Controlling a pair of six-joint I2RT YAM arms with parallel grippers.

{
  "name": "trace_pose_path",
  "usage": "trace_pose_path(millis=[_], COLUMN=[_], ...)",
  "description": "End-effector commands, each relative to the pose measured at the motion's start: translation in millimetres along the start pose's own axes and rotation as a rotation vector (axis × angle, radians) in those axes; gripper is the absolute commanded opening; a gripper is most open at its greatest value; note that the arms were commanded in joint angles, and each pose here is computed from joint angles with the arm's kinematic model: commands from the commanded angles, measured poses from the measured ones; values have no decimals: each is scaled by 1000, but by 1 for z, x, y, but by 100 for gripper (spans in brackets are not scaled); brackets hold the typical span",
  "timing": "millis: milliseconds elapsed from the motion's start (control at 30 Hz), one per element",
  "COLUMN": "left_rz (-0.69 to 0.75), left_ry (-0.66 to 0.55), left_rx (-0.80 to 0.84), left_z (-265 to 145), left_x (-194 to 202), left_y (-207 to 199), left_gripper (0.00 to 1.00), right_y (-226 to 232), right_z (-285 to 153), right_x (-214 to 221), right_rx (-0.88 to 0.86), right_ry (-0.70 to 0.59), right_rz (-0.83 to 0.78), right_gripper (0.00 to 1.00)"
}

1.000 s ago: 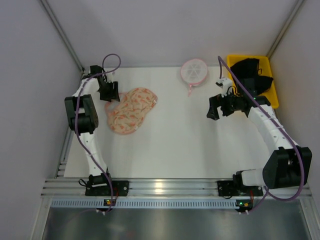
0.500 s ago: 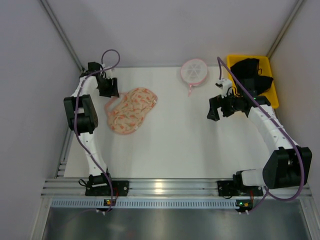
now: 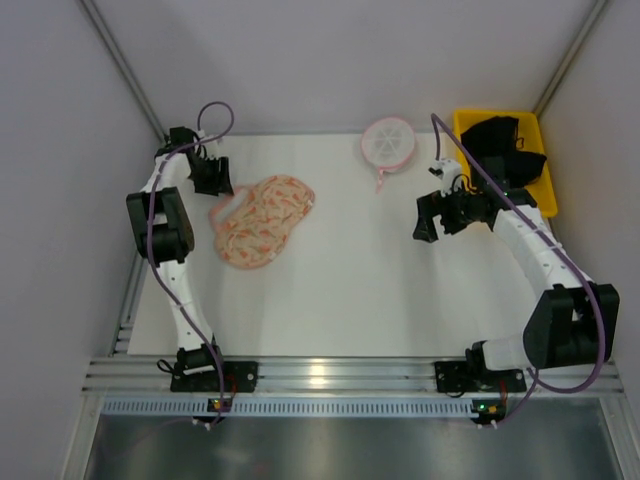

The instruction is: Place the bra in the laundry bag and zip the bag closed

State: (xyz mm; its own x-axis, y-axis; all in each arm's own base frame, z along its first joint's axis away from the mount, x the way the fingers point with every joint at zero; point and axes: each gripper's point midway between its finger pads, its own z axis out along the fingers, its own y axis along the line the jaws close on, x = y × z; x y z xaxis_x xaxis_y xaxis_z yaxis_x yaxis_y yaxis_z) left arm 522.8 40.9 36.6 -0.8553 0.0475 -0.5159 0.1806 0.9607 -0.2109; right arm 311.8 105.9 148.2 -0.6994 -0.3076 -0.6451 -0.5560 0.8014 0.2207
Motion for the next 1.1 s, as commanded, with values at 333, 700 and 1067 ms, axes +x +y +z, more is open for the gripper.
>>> trace_pose_path(millis=[333,700,1067], left_rz=[-6,-11,-51], left_ry=[86,46,-179], left_rx=[116,90,103], left_z=[15,-6,-87], left_x=[41,33,-39], left_y=[-29,-39,-57], left_gripper=[37,0,0], right_y=[5,6,9], right_z=[-7,-5,-6], right_x=[-18,-20,-27], right_rx=[-7,-16,-26], right_ry=[-35,-43,-75], right_rz=[-36,-28,-17], right_gripper=[99,99,99])
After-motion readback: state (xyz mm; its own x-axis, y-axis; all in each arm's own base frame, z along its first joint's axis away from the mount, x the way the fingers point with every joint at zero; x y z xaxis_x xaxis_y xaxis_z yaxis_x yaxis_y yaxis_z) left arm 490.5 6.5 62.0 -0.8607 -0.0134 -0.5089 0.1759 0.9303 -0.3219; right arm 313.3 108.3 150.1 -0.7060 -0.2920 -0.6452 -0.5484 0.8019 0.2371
